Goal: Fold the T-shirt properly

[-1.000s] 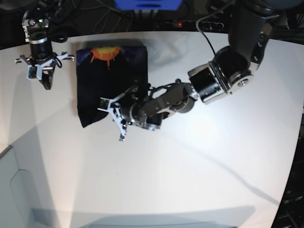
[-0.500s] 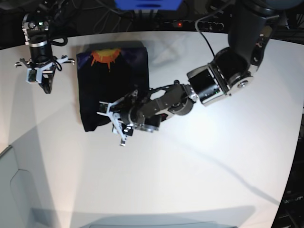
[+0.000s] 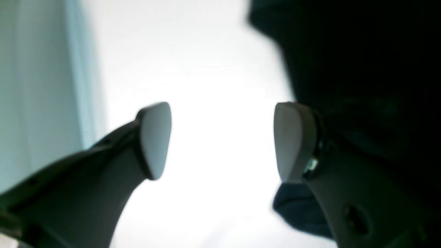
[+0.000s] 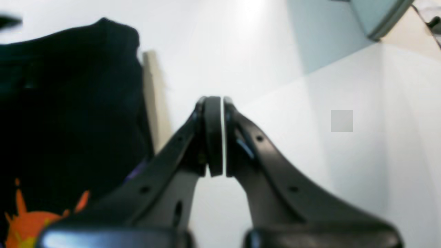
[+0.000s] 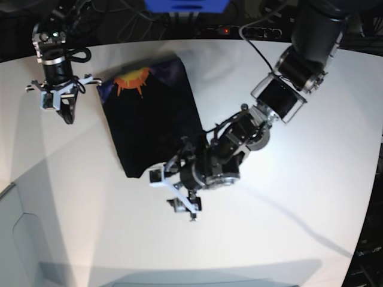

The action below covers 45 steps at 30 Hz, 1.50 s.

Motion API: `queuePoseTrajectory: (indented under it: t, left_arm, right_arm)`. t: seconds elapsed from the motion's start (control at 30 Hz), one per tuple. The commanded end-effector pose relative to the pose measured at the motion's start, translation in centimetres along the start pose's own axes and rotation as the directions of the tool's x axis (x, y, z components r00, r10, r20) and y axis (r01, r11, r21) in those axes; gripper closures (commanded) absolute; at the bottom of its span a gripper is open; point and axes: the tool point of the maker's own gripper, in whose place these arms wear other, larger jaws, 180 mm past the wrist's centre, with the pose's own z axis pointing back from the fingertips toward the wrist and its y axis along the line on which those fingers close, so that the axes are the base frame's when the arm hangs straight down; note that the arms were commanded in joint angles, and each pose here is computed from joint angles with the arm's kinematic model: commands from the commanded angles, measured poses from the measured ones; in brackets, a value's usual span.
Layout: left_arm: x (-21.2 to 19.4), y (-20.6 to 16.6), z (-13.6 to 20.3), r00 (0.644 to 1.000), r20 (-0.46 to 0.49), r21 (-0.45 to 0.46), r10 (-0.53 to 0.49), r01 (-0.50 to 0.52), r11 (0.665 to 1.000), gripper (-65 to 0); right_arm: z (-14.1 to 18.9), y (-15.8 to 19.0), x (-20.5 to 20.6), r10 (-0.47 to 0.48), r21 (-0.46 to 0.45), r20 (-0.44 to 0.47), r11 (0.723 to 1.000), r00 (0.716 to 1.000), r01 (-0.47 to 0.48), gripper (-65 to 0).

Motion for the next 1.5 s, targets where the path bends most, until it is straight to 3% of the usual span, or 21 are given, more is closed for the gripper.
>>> queuePoseTrajectory:
  t: [0.0, 0.17, 0.27, 0.37, 0.53, 0.67, 0.93, 1.23, 1.33, 1.4, 1.47]
  left_arm:
    - [0.1, 2.7, 1.3, 1.0, 0.021, 0.071, 0.013, -0.015, 0.997, -44.8]
    - [-6.3, 5.9, 5.7, 0.991, -0.038, 0.209, 0.125, -0.114, 0.971, -44.8]
    - [-12.2, 5.7, 8.9, 0.965, -0.102, 0.282, 0.243, -0.206, 0.937, -44.8]
    - [-18.7, 4.6, 12.4, 0.905, -0.169, 0.364, 0.391, -0.311, 0.878, -44.8]
    - [-27.3, 0.3, 17.9, 0.756, -0.247, 0.481, 0.606, -0.447, 0.754, -44.6]
    - [-30.1, -2.2, 20.1, 0.691, -0.282, 0.516, 0.665, -0.476, 0.713, -44.6]
    - [-31.9, -4.5, 21.9, 0.639, -0.314, 0.537, 0.702, -0.49, 0.687, -44.5]
    - [-32.4, -9.3, 21.9, 0.595, -0.377, 0.484, 0.71, -0.526, 0.699, -44.4]
    - [-31.3, -10.6, 21.7, 0.595, -0.369, 0.472, 0.715, -0.543, 0.695, -43.8]
    - [-30.6, -11.7, 22.6, 0.596, -0.373, 0.473, 0.711, -0.537, 0.698, -39.6]
    - [-29.0, -12.5, 23.3, 0.605, -0.36, 0.477, 0.71, -0.534, 0.698, -31.1]
  right_arm:
    - [-0.1, 0.5, 1.1, -0.002, 0.024, 0.049, 1.0, 0.999, 0.001, 0.0]
    - [-1.5, 0.9, -0.1, -0.043, 0.041, 0.028, 0.998, 0.999, 0.042, 0.0]
    - [-2.1, 1.3, -1.7, -0.077, 0.053, -0.007, 0.996, 0.997, 0.078, 0.0]
    - [-2.2, 1.7, -3.1, -0.1, 0.062, -0.041, 0.993, 0.994, 0.102, 0.0]
    - [-1.8, 2.6, -5.1, -0.118, 0.084, -0.092, 0.989, 0.989, 0.125, 0.0]
    - [-1.1, 4.5, -5.8, -0.108, 0.134, -0.12, 0.983, 0.987, 0.124, 0.0]
    - [0.4, 8.0, -7.6, -0.102, 0.22, -0.18, 0.965, 0.978, 0.141, 0.0]
    - [1.4, 7.2, -5.5, -0.064, 0.207, -0.131, 0.974, 0.989, 0.09, 0.0]
    - [2.1, 7.0, -4.8, -0.044, 0.204, -0.12, 0.977, 0.992, 0.068, 0.0]
    - [2.9, 6.9, -4.8, -0.03, 0.203, -0.127, 0.978, 0.991, 0.055, 0.0]
    - [4.2, 6.9, -5.2, -0.016, 0.202, -0.152, 0.978, 0.988, 0.047, 0.0]
